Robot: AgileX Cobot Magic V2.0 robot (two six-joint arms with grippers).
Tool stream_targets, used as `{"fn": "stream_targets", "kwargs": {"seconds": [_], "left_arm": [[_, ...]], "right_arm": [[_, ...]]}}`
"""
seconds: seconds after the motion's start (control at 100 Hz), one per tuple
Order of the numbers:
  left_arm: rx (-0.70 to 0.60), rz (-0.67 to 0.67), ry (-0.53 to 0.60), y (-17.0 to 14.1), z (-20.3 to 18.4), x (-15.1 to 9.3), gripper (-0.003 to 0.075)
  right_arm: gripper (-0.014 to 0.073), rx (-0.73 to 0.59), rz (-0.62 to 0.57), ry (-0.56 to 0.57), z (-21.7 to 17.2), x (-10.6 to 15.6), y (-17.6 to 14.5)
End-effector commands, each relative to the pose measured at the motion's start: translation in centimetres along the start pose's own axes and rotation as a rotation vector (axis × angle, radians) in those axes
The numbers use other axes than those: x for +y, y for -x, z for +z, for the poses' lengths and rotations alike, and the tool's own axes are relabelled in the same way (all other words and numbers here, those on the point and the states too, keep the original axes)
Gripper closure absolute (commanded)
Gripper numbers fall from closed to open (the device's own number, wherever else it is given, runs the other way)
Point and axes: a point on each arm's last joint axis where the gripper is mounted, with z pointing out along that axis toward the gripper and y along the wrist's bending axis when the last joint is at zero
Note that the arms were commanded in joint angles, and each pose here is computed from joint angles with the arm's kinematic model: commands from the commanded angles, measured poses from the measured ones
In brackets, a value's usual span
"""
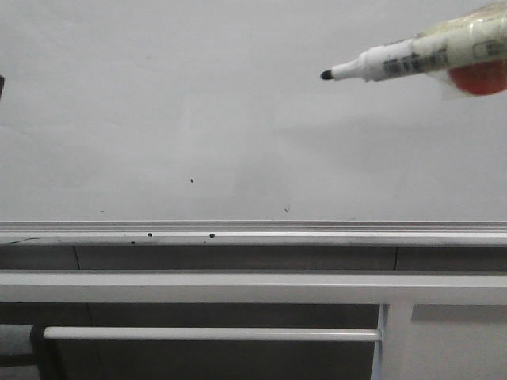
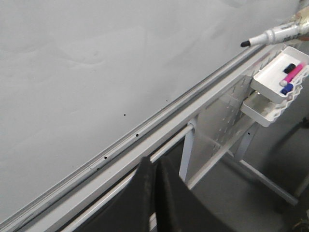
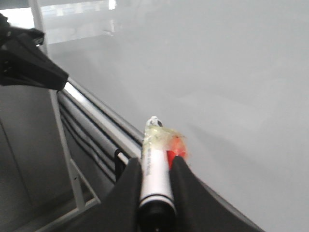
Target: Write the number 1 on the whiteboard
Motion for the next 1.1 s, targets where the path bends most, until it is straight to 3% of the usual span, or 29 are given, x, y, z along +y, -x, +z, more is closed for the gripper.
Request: {"fn": "stream_targets", "kwargs": {"seconds": [0.0, 0.45, 1.09], "left_arm": [[-0.097, -0.011, -0.026, 1.4, -0.3, -0.3, 0.0741], [-0.117, -0.015, 0.038, 1.7, 0.2, 0.2, 0.0741], [-0.105, -0.008, 0.062, 1.6, 0.4, 0.3, 0.0741]], "right_arm": [[0.0657, -0.1, 0.036, -0.112, -0.1, -1.1, 1.5], [0.0657, -0.142, -0.014, -0.187, -0.2, -1.7, 1.9], [0.0656, -0.07, 0.07, -0.227, 1.5, -2.4, 1.3]]}}
